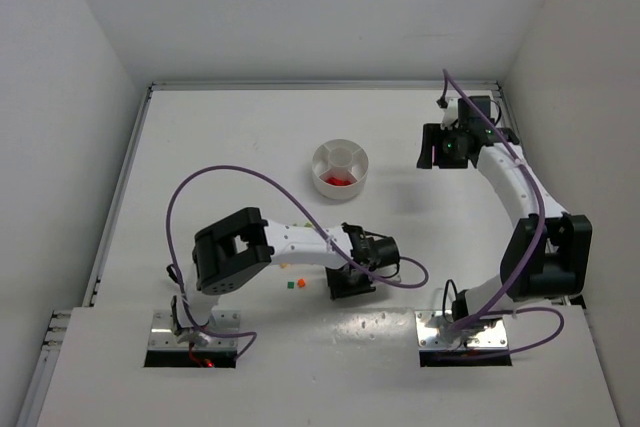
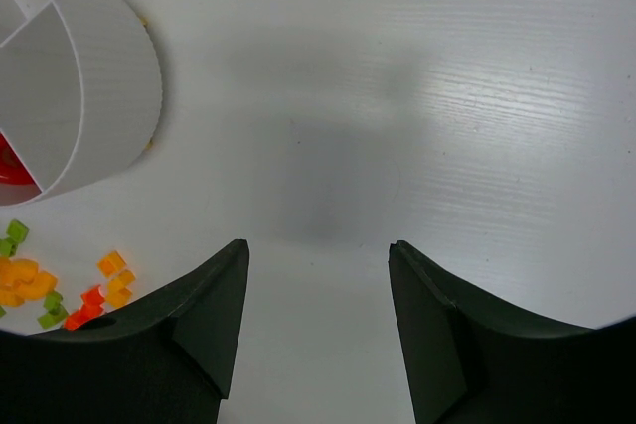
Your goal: Sort the legos into containers by color
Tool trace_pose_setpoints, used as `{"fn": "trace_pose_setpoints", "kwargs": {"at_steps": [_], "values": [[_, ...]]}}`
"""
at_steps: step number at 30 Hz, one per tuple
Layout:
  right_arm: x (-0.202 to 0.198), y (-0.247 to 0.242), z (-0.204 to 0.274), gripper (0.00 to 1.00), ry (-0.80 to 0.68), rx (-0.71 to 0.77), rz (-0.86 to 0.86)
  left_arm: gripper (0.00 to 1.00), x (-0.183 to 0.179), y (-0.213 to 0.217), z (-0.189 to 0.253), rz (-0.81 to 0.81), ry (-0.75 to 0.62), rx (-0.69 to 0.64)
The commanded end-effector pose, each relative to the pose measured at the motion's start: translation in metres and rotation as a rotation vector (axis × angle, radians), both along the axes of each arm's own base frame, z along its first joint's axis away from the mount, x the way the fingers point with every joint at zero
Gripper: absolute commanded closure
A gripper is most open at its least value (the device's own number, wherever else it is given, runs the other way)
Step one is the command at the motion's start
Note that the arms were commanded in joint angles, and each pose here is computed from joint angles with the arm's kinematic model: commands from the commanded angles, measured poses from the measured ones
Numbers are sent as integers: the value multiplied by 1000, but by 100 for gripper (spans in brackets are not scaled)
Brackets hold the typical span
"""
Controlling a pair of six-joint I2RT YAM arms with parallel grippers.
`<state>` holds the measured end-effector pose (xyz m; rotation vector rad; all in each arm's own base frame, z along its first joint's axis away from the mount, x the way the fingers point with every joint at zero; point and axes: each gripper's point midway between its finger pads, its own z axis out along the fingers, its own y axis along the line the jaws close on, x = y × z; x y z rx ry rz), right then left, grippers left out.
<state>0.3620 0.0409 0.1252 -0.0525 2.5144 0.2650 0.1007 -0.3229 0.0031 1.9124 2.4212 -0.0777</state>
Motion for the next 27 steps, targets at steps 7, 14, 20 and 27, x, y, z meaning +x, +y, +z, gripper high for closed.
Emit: {"fn": "trace_pose_setpoints", "kwargs": {"at_steps": [7, 14, 20, 27], "values": [[15, 1, 16, 41, -50, 5, 14, 62, -7, -35, 5, -12, 25, -64], [13, 1, 16, 41, -50, 5, 14, 69, -14, -36, -3, -23, 49, -55], [10, 1, 16, 41, -50, 5, 14, 72, -19, -25, -6, -31, 43, -43], [10, 1, 16, 41, -50, 5, 14, 70, -14, -5, -10, -28, 17, -11]]}}
